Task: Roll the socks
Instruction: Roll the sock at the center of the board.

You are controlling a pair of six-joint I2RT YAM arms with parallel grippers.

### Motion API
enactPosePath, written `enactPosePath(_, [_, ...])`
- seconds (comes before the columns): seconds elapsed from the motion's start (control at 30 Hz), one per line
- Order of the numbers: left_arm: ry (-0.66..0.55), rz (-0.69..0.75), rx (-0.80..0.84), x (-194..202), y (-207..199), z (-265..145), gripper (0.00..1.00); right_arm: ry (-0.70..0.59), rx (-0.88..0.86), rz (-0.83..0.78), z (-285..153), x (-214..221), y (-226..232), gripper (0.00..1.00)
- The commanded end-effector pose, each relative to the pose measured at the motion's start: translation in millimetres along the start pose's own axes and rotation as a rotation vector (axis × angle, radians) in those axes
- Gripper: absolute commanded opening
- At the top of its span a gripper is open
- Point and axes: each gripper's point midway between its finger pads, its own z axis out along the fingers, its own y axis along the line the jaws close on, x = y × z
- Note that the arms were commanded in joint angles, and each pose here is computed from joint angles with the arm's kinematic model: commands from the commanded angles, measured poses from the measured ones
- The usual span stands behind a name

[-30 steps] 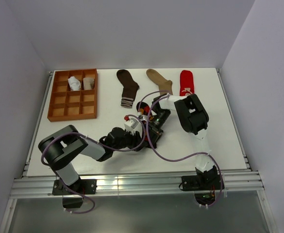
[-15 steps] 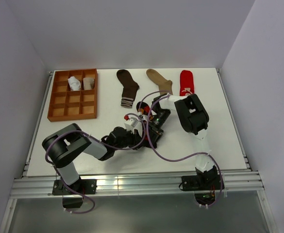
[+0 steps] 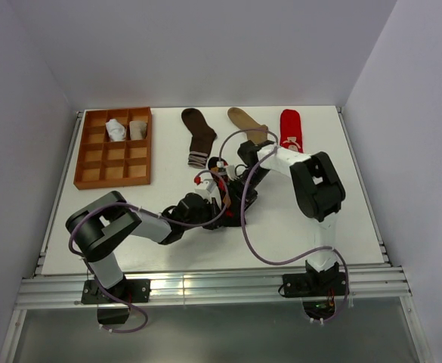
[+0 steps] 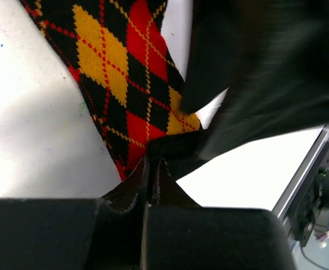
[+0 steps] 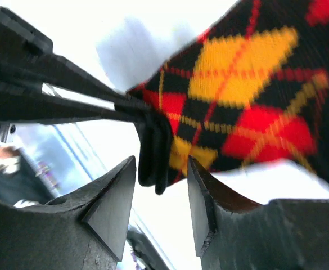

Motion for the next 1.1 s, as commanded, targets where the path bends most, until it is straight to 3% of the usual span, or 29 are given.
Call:
enactPosePath(0.0, [0.069,-0.064,-0.116,16,19,-1,0.00,-0.132,0.168,-0.087,-30,-19,-9,0.49])
enactPosePath(0.37, [0.177,-0.177,-0.190,24,19,-8,0.00,-0.361,0.461,-0.213,-89,-18,-27,0.48])
enactPosePath(0.6, [0.288,-0.317,-0.184,25,23,-11,0.00,-0.476,0.633,-0.458,-114,-10,-16,0.50])
enactPosePath(0.9, [0.402,-0.450,-0.220,43,34,-11,0.00,-0.508,0.676,-0.876,-69,7,40,0.53])
enactPosePath(1.07, [0.428,-0.501,-0.227,45,36,-9,0.00,-0.443,0.668,-1.016,-37,18,53,0.54])
